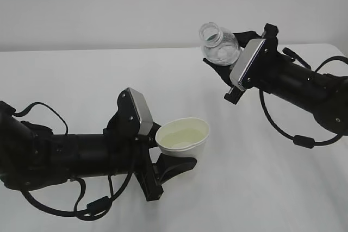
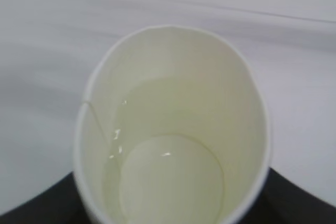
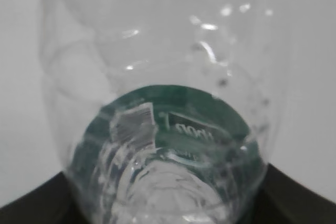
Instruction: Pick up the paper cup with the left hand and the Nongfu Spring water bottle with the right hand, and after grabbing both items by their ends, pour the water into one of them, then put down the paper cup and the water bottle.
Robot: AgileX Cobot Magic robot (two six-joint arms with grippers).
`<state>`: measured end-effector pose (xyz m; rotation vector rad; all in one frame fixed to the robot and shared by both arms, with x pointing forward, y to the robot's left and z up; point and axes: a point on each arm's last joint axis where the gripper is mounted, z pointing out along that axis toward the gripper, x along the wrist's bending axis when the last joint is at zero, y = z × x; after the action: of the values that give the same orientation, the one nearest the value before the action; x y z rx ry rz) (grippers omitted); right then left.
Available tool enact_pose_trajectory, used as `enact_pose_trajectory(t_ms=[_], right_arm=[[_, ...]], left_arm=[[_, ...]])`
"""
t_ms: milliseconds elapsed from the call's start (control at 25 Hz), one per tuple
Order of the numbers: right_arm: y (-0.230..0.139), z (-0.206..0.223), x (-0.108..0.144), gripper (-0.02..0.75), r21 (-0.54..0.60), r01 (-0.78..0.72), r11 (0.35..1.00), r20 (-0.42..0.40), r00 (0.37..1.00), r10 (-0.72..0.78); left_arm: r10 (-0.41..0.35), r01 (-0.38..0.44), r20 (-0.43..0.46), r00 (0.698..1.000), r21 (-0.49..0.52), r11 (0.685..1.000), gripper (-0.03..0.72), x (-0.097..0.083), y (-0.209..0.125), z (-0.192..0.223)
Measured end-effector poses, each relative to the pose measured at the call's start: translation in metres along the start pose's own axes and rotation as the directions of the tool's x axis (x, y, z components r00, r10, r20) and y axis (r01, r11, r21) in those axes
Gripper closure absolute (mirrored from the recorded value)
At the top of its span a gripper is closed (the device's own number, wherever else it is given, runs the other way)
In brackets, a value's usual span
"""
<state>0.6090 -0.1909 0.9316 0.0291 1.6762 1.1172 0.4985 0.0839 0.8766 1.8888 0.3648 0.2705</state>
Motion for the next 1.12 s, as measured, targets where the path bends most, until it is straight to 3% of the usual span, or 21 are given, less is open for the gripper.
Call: enact_pose_trajectory(t_ms=[1120], right_arm=[[-0.0027, -0.0001, -0.0045, 0.272, 0.013, -0.311, 0.950, 0.056, 0.949, 0.310]], left_arm=[[0.000, 0.000, 0.000, 1.000, 0.000, 1.000, 0.258, 0.0000, 0.0000, 0.0000]])
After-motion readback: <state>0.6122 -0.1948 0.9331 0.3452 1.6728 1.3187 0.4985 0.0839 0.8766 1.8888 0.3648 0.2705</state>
